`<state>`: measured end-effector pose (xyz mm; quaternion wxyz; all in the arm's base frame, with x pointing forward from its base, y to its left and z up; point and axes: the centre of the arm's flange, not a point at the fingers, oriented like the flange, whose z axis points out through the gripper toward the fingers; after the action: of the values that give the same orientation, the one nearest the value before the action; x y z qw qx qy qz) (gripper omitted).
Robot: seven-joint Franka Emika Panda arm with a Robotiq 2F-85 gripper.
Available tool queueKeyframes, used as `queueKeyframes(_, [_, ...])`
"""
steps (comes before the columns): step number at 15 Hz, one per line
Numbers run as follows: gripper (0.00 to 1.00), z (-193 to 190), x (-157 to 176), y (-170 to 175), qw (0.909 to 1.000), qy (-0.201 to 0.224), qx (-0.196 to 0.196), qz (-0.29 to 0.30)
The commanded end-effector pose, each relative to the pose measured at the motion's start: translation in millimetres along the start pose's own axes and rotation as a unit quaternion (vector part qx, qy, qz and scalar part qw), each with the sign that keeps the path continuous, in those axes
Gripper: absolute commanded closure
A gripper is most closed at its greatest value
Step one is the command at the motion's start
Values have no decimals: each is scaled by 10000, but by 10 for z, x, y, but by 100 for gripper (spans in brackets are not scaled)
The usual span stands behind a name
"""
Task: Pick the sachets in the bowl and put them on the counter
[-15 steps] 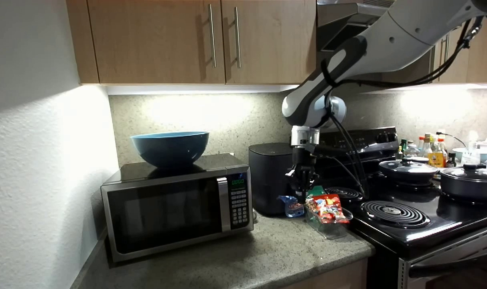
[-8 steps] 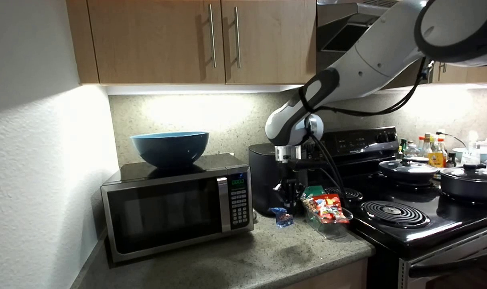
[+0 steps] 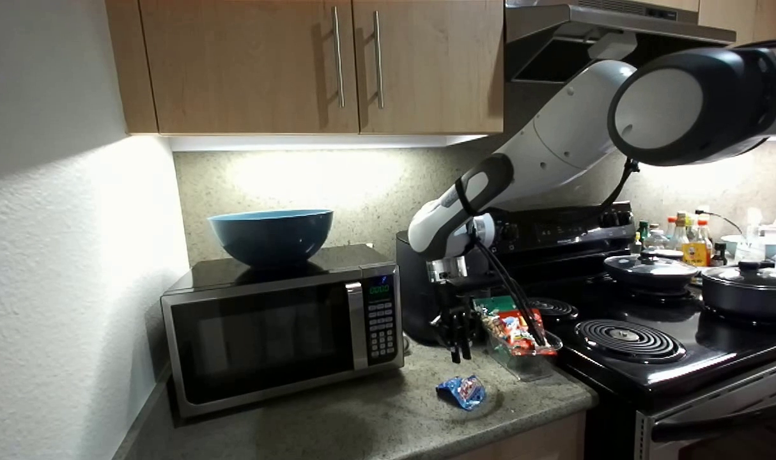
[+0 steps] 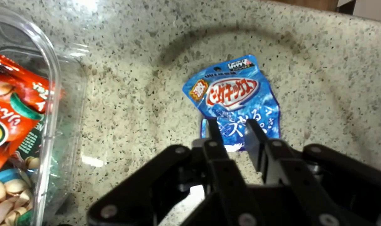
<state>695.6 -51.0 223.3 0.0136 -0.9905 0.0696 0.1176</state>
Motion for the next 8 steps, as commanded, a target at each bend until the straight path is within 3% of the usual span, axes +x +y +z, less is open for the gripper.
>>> queueKeyframes(1, [41,-136,53,47,9998,-101,-45,150])
queueKeyframes(7, [4,-617,-582,336,9988,-262,214,367])
queueKeyframes(8, [1,-683,-685,405,9983,-263,293,435])
